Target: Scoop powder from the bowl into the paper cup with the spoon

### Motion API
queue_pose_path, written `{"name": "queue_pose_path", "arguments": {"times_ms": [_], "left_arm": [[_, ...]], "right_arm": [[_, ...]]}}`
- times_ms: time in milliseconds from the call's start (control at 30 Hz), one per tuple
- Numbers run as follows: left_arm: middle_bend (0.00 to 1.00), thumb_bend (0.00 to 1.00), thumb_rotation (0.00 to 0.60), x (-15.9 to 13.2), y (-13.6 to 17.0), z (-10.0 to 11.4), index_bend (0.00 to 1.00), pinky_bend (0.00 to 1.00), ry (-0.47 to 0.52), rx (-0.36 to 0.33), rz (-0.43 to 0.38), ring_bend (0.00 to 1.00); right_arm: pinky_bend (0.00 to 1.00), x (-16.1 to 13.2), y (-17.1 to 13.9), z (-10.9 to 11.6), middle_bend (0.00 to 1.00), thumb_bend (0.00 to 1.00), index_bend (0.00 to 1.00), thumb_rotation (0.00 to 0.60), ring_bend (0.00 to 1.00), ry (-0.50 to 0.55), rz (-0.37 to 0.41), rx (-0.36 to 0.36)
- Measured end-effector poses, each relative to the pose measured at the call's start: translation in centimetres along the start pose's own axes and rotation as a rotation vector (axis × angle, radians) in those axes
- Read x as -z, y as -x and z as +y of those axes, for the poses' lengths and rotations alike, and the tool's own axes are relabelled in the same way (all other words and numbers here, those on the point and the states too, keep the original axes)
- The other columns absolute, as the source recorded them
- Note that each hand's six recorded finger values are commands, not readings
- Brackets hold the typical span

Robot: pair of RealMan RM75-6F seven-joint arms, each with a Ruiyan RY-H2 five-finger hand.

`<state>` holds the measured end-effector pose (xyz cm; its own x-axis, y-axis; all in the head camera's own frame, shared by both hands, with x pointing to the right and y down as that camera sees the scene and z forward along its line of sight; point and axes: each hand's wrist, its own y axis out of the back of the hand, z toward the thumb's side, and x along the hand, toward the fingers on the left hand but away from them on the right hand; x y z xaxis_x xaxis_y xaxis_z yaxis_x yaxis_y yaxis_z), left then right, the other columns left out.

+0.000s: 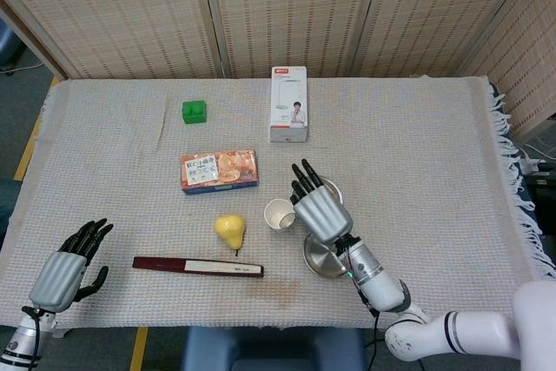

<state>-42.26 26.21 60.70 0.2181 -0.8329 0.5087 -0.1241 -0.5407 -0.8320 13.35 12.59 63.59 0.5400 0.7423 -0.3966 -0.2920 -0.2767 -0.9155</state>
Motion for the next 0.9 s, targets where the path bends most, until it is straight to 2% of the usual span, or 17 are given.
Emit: {"name": "queue_pose_path", "arguments": {"times_ms": [133, 200, 300, 367, 600, 900], "left_arm": [[0.0, 0.47, 0.6, -0.1, -0.1, -0.4, 0.0, 0.19, -0.006, 0.013, 0.0, 0.0], [0.0, 0.47, 0.6, -0.2, -0.1, -0.5, 0.0, 0.19, -0.007, 0.015, -0.001, 0.0], [0.0, 0.47, 0.6, -0.3, -0.2, -0.4, 0.0, 0.19, -0.009, 0.011, -0.003, 0.0], [0.0, 0.47, 0.6, -0.4, -0.1, -0.3, 0.0, 0.19, -0.009, 0.008, -0.004, 0.0], [0.0, 0.47, 0.6, -0.1, -0.2, -0.3, 0.0, 0.19, -0.005, 0.011, 0.001, 0.0], [0.0, 0.47, 0.6, 0.0, -0.2, -0.3, 0.0, 0.19, -0.003, 0.011, 0.001, 0.0]], "right_arm": [[0.03, 2.5, -1.6, -1.2, 0.3, 0.34, 0.69, 0.6, 0.03, 0.325, -0.042, -0.082], [0.02, 3.6, -2.7, -2.1, 0.3, 0.34, 0.69, 0.6, 0.02, 0.432, -0.065, -0.128], [0.01, 4.2, -3.9, -3.5, 0.3, 0.34, 0.69, 0.6, 0.01, 0.502, -0.083, -0.177], [0.0, 4.1, -4.4, -4.5, 0.3, 0.34, 0.68, 0.6, 0.0, 0.5, -0.085, -0.21], [0.0, 3.0, -5.6, -8.7, 0.3, 0.34, 0.68, 0.6, 0.0, 0.356, -0.068, -0.307], [0.0, 1.9, -6.0, -10.0, 0.3, 0.34, 0.62, 0.6, 0.0, 0.269, -0.048, -0.34]]}}
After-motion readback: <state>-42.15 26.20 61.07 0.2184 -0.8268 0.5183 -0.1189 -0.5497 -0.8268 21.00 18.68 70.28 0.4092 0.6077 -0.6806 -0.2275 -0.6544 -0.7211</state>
